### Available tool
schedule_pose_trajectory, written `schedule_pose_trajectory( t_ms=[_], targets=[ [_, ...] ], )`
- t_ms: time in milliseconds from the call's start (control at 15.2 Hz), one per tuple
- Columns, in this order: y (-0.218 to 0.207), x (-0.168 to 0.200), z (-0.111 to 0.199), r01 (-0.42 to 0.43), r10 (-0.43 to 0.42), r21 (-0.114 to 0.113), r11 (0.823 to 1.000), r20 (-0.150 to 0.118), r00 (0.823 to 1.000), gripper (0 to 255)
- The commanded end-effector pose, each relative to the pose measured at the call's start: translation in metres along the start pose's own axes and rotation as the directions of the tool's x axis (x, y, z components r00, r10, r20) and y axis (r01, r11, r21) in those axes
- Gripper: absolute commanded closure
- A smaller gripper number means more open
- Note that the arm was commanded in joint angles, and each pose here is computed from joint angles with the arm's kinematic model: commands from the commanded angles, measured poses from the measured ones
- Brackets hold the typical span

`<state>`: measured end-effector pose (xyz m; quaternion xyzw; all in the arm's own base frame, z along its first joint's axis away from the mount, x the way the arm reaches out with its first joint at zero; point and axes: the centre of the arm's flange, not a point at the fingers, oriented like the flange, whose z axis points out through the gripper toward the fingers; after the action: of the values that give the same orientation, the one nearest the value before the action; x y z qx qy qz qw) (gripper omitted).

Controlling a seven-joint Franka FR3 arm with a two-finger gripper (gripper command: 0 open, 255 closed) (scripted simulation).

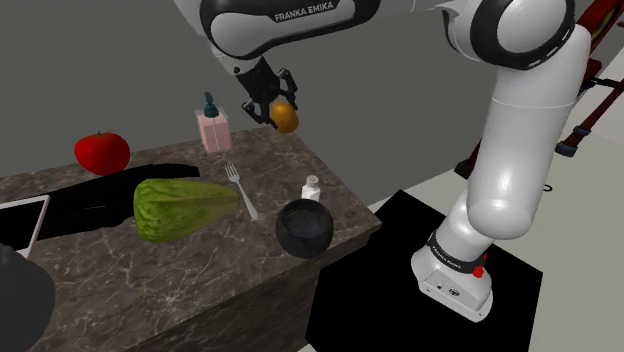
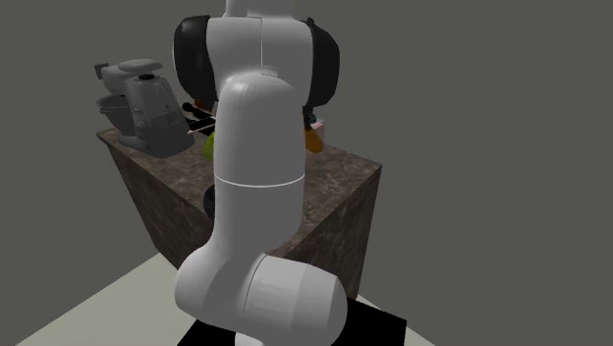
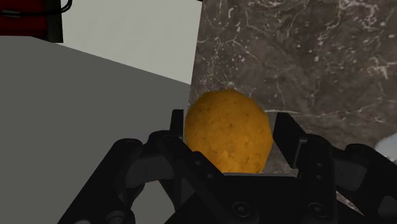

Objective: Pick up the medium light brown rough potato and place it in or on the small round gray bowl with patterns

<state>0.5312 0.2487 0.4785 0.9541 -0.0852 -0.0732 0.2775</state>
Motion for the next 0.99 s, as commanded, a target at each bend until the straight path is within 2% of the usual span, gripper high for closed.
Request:
schedule_pose_trajectory(
  t_ms=[0,924],
  targets=[
    [-0.007,-0.024,-0.004,-0.001,0.001,0.0,1.0,0.0,1.0,255],
    [-0.059,-0.2,-0.023,-0.001,0.001,0.0,1.0,0.0,1.0,255]
  ],
)
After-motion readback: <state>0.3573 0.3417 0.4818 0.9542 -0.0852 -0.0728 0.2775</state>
